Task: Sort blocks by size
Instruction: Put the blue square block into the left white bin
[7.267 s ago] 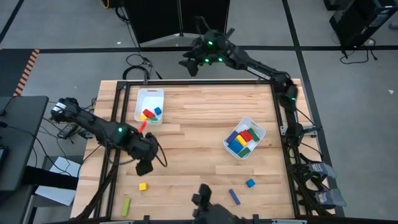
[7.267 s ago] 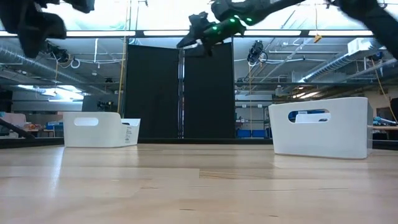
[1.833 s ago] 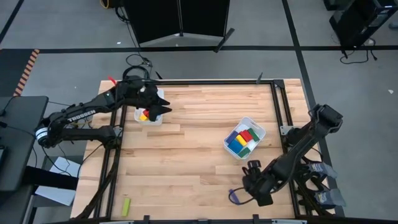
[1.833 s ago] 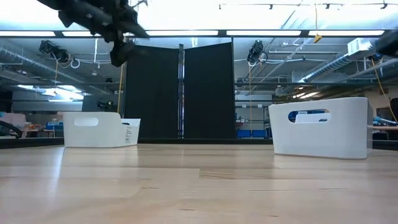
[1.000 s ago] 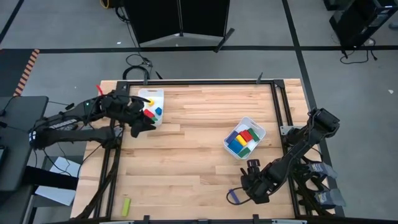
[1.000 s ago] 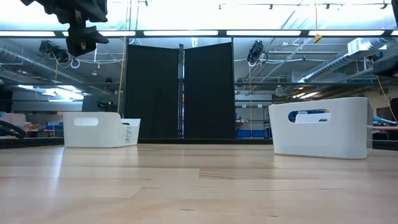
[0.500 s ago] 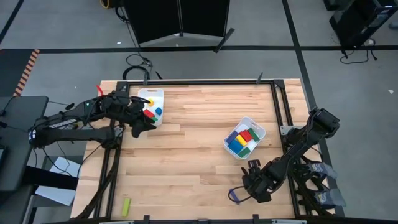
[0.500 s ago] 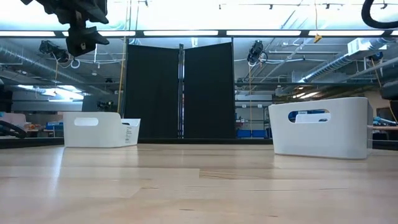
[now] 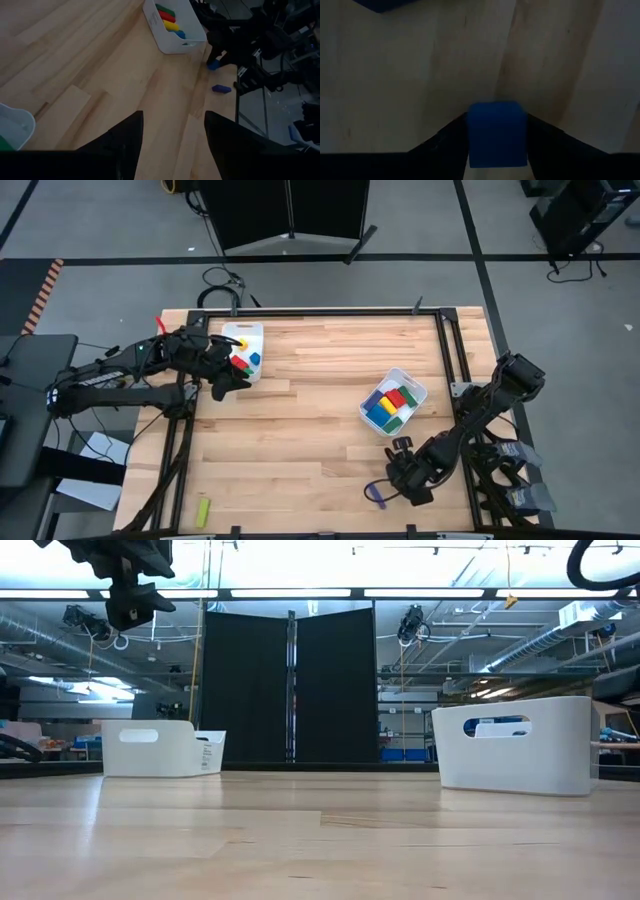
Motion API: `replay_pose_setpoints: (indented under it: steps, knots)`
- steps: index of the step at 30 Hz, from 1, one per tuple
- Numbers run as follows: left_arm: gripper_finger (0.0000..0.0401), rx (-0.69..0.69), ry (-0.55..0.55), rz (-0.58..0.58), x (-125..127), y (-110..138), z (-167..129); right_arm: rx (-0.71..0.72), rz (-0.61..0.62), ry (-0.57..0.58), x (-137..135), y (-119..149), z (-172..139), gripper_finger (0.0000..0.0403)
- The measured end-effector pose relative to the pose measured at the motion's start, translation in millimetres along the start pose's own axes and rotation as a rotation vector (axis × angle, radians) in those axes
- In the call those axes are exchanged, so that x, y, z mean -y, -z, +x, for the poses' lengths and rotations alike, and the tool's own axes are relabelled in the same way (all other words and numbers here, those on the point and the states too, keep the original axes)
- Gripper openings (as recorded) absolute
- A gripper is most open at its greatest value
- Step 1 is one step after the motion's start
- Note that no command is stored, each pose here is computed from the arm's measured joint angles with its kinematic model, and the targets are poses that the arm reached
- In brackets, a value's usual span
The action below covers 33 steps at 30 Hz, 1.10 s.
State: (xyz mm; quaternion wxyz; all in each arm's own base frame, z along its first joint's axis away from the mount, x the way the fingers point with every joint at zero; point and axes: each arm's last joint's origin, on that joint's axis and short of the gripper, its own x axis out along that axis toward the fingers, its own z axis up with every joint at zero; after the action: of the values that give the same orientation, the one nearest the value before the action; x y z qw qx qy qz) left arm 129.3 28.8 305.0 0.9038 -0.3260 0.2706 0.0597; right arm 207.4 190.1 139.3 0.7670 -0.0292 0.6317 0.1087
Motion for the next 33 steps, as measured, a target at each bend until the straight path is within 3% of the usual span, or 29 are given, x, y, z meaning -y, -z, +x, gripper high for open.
replay_pose_setpoints:
  steps: [6,11,18,21,26,33]
  knots:
    - [0.0218,-0.001,0.001,-0.003,0.0,0.0,0.0,-0.020,0.026,-0.037,5.4,-2.3,-1.0,0.0146]
    - [0.0218,-0.001,0.001,-0.012,0.0,0.1,-0.1,-0.034,0.023,-0.082,9.9,-11.4,-13.5,0.0145]
    - [0.0218,-0.004,0.007,-0.019,0.2,0.2,-0.1,0.020,-0.127,-0.095,7.9,-38.1,-58.0,0.0145]
    - [0.0218,-0.013,0.023,-0.020,0.6,0.4,-0.1,0.058,-0.207,-0.006,17.4,-55.3,-84.8,0.0145]
    - [0.0218,0.001,0.061,-0.011,2.9,-1.4,-1.1,0.149,-0.167,0.256,67.4,-91.0,-136.3,0.0148]
    - [0.0218,0.224,0.207,0.042,17.4,-16.9,-15.9,0.466,-0.145,0.420,166.0,-136.5,-193.0,0.0147]
